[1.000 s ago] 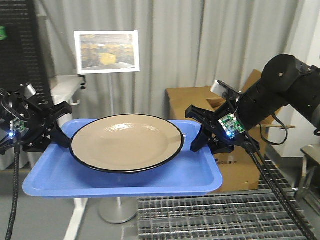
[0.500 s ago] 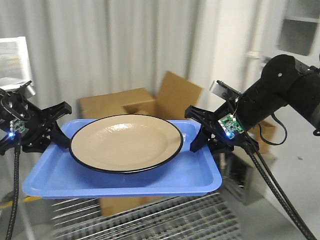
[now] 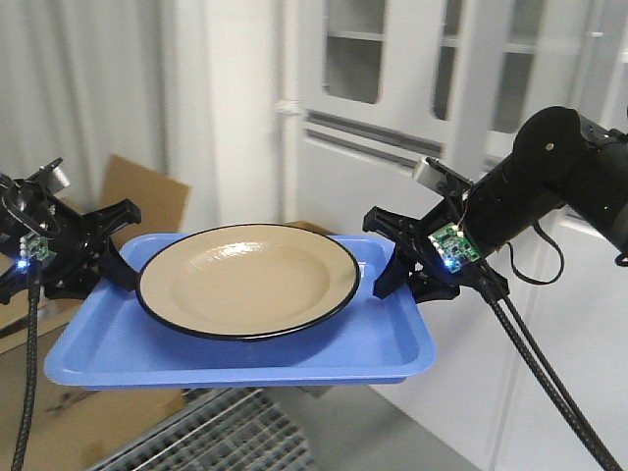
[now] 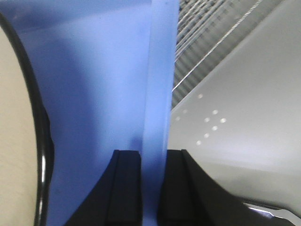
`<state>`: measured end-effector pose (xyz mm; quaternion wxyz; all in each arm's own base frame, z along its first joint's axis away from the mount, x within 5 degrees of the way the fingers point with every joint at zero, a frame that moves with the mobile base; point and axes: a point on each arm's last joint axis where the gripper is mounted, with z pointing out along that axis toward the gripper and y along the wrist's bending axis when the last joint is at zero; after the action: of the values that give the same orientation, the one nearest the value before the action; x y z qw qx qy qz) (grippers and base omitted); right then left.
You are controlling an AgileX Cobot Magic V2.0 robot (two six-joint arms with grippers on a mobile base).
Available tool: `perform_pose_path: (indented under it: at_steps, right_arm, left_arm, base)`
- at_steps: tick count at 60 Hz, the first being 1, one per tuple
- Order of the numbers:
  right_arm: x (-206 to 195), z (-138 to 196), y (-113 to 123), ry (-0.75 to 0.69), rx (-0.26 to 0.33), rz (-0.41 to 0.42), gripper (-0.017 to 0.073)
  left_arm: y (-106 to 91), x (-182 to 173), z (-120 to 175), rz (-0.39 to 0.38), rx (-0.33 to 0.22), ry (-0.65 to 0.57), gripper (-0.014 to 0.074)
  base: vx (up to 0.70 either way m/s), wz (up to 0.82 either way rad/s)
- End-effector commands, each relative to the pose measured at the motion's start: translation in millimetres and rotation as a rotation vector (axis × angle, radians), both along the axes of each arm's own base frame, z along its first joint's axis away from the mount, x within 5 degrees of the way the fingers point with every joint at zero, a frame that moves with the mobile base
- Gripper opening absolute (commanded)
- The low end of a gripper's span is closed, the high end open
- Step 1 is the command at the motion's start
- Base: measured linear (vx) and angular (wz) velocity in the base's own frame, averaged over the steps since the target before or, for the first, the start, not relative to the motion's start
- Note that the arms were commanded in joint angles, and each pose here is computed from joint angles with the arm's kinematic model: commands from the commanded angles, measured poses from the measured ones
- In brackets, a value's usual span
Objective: Place disk in tray to left cabinet
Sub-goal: 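Hold the tray while the base turns to face the open cabinet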
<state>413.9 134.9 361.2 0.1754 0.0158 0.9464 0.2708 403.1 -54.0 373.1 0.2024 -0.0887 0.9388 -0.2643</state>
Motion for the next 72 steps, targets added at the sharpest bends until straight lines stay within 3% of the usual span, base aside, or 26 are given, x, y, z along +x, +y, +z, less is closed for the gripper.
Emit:
perform_pose_path:
  at_steps: [1, 72]
  right_arm:
    - [-22.9, 46.8, 16.2, -0.099, 0.176, 0.053, -0.0006]
    - [-22.9, 46.8, 16.2, -0.099, 0.176, 0.054, -0.0006]
  left_arm:
    - [-24.7, -22.5, 45.0, -0.055, -0.188, -0.089, -0.0001]
    - [-24.7, -22.5, 45.0, -0.055, -0.188, -0.089, -0.0001]
  base:
    - [0.16, -0.63]
    - [0.13, -0.50]
